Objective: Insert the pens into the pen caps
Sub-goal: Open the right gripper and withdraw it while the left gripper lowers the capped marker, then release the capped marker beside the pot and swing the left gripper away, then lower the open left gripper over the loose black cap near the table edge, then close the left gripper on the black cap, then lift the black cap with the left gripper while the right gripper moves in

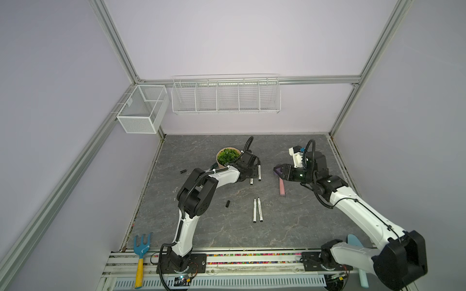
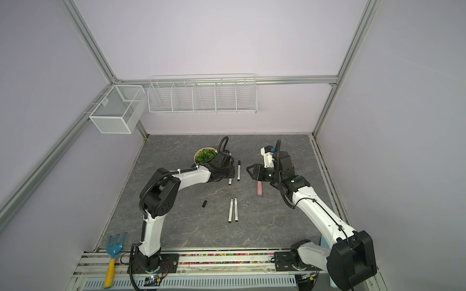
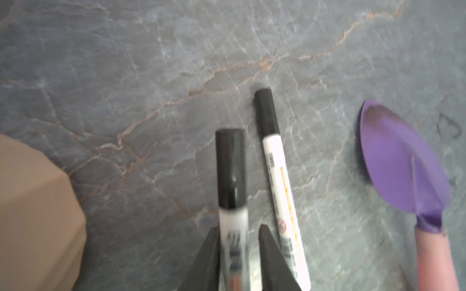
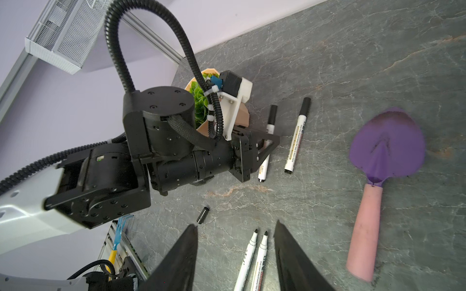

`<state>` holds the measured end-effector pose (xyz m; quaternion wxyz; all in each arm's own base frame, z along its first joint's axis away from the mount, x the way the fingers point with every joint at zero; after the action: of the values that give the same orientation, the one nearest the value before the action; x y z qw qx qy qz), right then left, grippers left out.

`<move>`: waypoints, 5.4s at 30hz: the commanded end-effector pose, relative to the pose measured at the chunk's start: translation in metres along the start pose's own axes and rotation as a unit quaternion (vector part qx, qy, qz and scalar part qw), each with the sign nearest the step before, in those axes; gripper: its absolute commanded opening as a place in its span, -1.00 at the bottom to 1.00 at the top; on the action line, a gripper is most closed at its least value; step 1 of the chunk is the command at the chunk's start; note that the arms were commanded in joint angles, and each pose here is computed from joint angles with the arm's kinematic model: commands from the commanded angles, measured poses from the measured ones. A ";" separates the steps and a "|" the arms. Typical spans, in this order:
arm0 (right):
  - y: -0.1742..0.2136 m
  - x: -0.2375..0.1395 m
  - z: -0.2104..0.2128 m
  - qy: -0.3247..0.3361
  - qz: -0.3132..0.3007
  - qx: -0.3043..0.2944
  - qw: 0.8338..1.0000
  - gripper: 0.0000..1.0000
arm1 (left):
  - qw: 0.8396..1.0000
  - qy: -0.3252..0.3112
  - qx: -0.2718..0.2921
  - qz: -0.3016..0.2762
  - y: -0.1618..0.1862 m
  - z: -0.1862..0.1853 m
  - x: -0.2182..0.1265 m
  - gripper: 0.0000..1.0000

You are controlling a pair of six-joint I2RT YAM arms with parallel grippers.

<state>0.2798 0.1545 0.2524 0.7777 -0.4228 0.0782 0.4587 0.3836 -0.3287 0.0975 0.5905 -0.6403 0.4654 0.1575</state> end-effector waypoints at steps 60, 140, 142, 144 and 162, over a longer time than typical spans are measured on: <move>0.036 0.056 0.006 -0.001 0.094 -0.052 0.994 -0.02 | 0.887 -0.309 -0.336 0.064 -0.010 0.350 -0.127 0.31; 0.037 0.049 0.000 0.015 0.071 -0.059 0.996 -0.09 | 0.891 -0.253 -0.338 0.168 0.051 0.341 -0.102 -0.46; 0.037 0.048 0.000 0.016 0.070 -0.061 0.996 -0.09 | 0.890 -0.255 -0.339 0.168 0.050 0.341 -0.101 -0.51; 0.037 0.047 0.000 0.016 0.070 -0.062 0.995 -0.09 | 0.889 -0.259 -0.340 0.166 0.049 0.342 -0.103 -0.58; 0.026 0.023 0.006 0.031 0.036 -0.065 0.997 -0.09 | 0.916 -0.086 -0.382 -0.087 0.028 0.146 -0.199 -1.00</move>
<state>0.2740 0.1853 0.2306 0.7317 -0.4748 0.0778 0.4827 0.3174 -0.0925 0.1995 0.4272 -0.7874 0.2832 0.3424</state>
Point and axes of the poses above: each gripper's point midway between its finger pads, its own x axis out along the fingers, its own z axis along the line the jaws close on, y = z × x, the point moved 7 cm from there along -x, back along the fingers, and after that the axes turned 3 degrees about x, right-handed, at the moved point
